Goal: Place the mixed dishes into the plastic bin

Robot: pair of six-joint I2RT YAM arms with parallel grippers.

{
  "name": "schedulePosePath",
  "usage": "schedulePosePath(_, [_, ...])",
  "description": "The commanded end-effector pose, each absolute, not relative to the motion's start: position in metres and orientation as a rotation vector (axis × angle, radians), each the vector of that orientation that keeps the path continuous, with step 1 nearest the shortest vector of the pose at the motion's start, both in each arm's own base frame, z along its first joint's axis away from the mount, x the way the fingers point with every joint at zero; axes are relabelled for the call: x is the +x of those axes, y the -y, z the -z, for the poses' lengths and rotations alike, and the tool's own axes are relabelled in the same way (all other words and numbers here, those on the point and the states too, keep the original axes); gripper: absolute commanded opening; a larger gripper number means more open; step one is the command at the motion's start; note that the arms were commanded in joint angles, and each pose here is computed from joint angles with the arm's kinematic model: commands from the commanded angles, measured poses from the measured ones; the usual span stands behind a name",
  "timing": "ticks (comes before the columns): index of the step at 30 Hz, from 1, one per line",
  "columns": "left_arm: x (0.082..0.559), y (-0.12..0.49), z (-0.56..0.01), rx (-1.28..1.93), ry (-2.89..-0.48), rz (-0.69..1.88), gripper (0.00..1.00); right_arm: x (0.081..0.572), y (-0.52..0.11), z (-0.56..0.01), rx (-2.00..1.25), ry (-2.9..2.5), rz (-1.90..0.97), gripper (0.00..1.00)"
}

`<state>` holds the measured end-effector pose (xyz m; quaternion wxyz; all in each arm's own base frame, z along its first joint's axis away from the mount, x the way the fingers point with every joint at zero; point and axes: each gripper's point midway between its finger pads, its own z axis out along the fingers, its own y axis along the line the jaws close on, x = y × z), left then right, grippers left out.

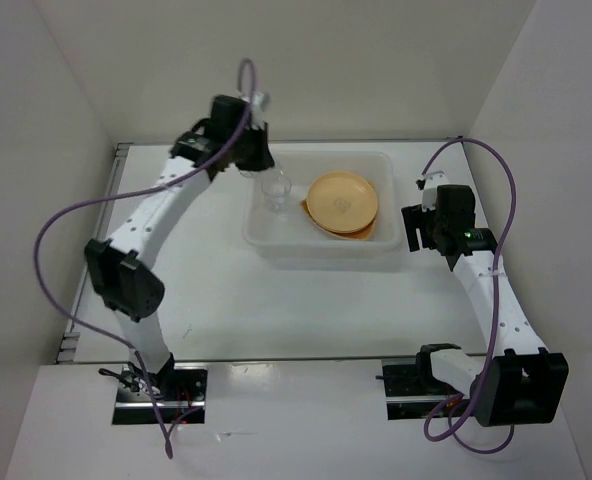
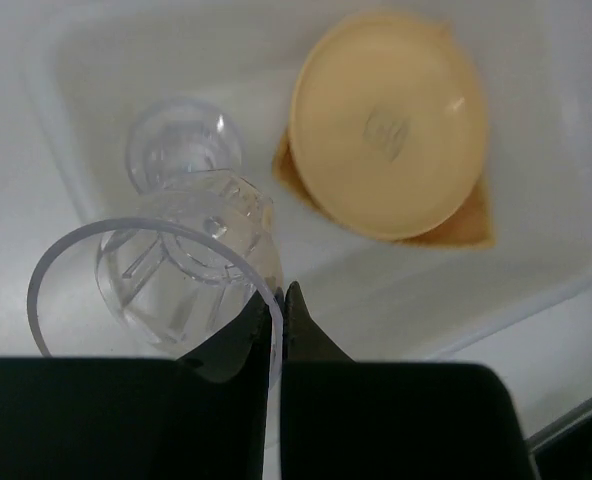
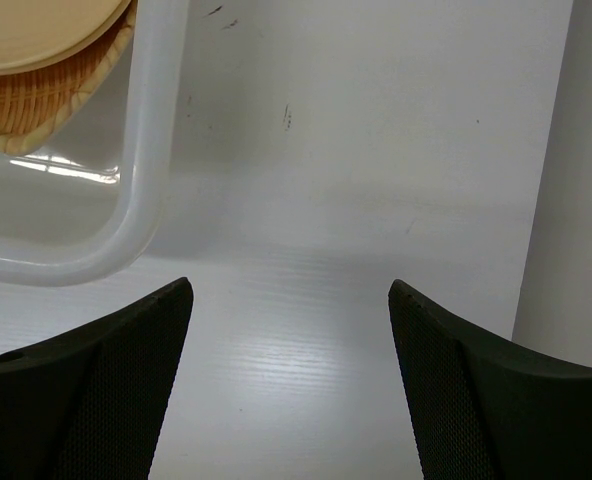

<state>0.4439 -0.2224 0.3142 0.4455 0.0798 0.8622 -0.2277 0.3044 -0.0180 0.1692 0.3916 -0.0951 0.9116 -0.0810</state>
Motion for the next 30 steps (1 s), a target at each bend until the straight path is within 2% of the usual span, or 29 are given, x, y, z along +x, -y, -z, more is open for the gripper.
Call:
schedulePosePath(1, [0.425, 0.222, -0.249, 0.303, -2.358, 0.229, 0.0, 0.308, 0.019, -0.179, -0.236, -2.267, 0.216, 0.84])
schedulePosePath(4, [0.43, 0.237, -0.207, 0.367, -2.445, 0.062, 0.0, 0.308, 0.019, -0.179, -0.236, -2.267, 0.216, 0.84])
schedulePosePath(13, [0.43, 0.26, -0.155, 0.447, -2.515, -0.03, 0.0, 0.309, 0.021, -0.183, -0.228, -2.249, 0.227, 0.84])
schedulePosePath(30, [0.441, 0.281, -0.115, 0.469, -2.556, 0.038, 0.0, 0.309, 0.021, -0.186, -0.226, -2.24, 0.227, 0.86])
